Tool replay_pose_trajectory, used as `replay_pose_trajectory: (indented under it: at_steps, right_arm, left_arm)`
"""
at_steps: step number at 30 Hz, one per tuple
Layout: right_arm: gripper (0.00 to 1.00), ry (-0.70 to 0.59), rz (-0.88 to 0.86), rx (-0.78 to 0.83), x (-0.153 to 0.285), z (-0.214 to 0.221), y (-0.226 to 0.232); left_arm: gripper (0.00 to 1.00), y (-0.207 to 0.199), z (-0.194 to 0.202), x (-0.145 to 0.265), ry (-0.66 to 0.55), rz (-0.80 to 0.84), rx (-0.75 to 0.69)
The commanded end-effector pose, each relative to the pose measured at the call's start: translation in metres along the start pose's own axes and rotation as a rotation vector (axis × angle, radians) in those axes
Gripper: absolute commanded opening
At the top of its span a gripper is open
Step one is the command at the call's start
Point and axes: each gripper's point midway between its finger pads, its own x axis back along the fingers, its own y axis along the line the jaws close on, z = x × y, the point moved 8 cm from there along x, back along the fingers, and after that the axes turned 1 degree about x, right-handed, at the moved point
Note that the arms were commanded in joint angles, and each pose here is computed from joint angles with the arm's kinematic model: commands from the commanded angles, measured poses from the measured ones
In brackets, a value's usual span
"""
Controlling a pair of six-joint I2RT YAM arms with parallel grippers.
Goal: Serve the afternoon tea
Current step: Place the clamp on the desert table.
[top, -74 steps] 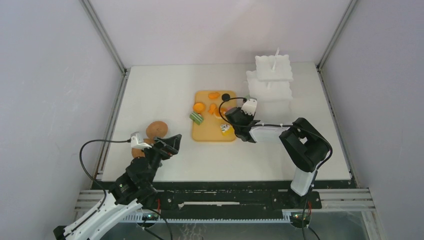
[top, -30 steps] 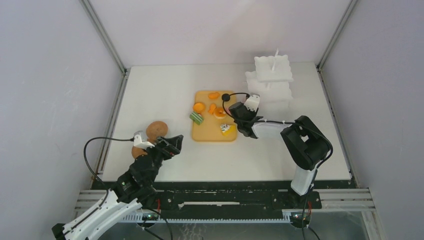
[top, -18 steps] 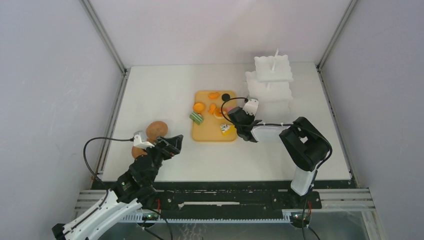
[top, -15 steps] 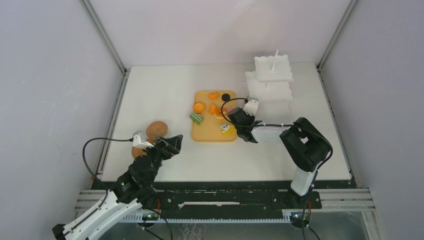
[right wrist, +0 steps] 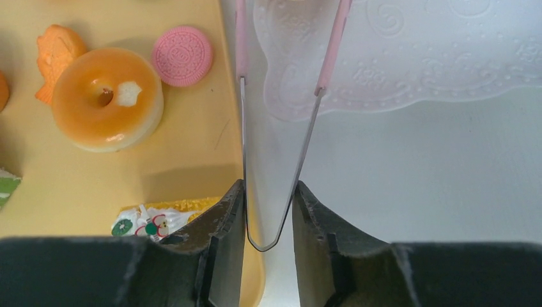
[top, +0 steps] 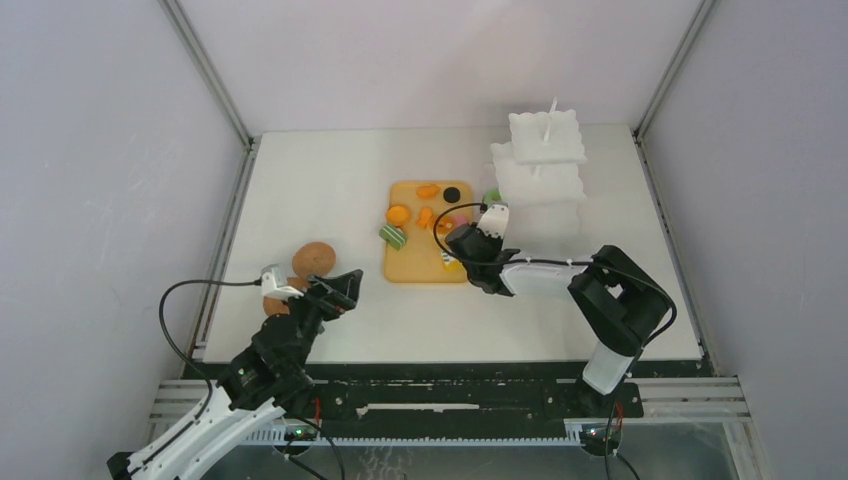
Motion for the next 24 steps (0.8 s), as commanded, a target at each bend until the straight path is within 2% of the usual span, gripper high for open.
replay_pose_trajectory:
  at_steps: [1,11,24]
  right_arm:
    - [0.38,-0.04,0.014,-0.048,0.009,-0.011,-0.003]
    - [0.43,-0.009,0.033,-0.093,-0.023,-0.026,-0.006]
    - [0.53,0.0,0.017,-0.099,-0.012,-0.016,-0.005]
  left_arm:
    - [0.98,-0.006,-0.01,0.004,-0.026,0.024,0.028]
    - [0.98,-0.001,-0.009,0.005,-0.029,0.01,0.023]
    - [0.98,-0.001,-0.006,0.003,-0.021,-0.001,0.017]
